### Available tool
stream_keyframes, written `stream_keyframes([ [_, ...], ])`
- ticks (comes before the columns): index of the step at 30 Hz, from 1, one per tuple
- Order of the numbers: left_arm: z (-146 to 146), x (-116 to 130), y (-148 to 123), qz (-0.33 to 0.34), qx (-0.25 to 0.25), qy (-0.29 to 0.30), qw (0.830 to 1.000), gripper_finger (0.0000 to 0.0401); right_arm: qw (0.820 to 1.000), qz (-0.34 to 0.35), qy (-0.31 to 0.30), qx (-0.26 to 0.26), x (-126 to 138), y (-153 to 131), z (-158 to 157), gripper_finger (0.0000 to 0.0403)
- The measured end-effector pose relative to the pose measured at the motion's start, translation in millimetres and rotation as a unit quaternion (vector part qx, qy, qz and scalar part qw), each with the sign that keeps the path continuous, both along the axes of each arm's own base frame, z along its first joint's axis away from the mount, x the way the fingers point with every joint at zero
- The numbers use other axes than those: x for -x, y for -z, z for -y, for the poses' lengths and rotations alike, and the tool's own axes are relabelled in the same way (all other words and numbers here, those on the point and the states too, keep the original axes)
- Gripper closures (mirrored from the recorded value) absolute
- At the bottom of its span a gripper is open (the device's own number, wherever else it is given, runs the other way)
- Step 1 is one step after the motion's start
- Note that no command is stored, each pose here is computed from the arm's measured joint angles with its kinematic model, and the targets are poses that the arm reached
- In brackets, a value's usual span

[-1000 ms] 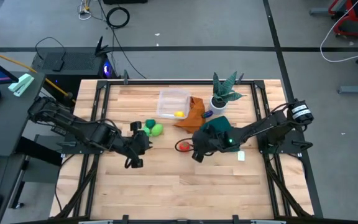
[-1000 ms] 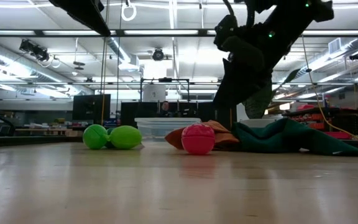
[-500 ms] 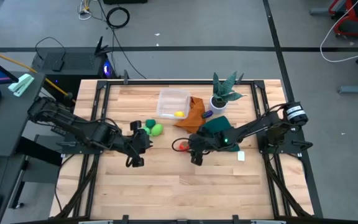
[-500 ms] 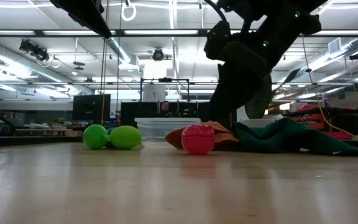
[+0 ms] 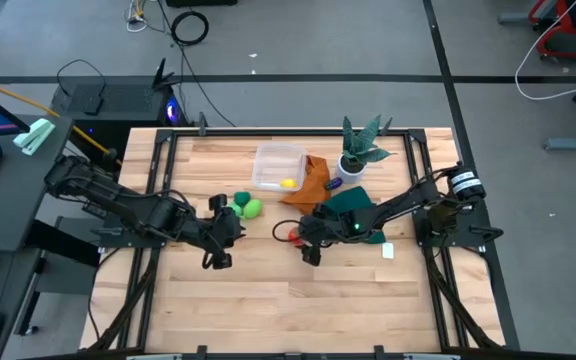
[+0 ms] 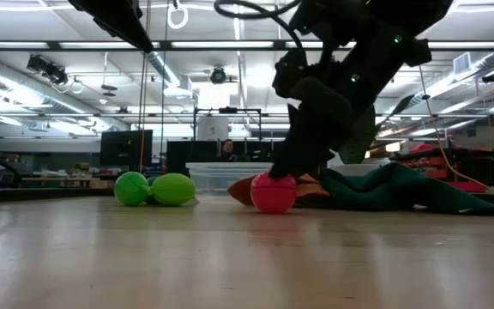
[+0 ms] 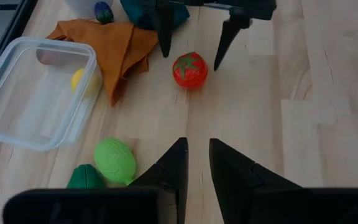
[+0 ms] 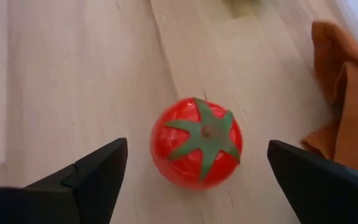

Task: Pick and placing Produce into tupperware
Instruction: Put the red tomato into the transparent container

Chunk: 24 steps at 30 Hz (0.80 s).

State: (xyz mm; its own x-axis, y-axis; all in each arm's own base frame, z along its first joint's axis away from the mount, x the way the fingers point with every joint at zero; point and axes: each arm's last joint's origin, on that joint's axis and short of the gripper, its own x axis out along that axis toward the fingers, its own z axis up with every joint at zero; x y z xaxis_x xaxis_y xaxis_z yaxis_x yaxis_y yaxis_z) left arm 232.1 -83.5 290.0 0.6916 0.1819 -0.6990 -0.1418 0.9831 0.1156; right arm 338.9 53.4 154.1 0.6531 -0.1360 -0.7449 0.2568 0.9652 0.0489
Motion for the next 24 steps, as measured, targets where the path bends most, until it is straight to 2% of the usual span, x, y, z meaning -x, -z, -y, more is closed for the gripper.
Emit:
stream_keyframes([
  [13,0.0,-0.1,-0.2,0.001,0.001,0.0,1.0,0.033,1.0,0.008,0.001,-0.021,-8.9,12.7,8.8,0.0056],
  [24,0.0,0.0,-0.1,0.0,0.0,0.0,1.0,0.0326,0.999,0.014,-0.007,-0.032,-12.8,18.0,7.6,0.009],
])
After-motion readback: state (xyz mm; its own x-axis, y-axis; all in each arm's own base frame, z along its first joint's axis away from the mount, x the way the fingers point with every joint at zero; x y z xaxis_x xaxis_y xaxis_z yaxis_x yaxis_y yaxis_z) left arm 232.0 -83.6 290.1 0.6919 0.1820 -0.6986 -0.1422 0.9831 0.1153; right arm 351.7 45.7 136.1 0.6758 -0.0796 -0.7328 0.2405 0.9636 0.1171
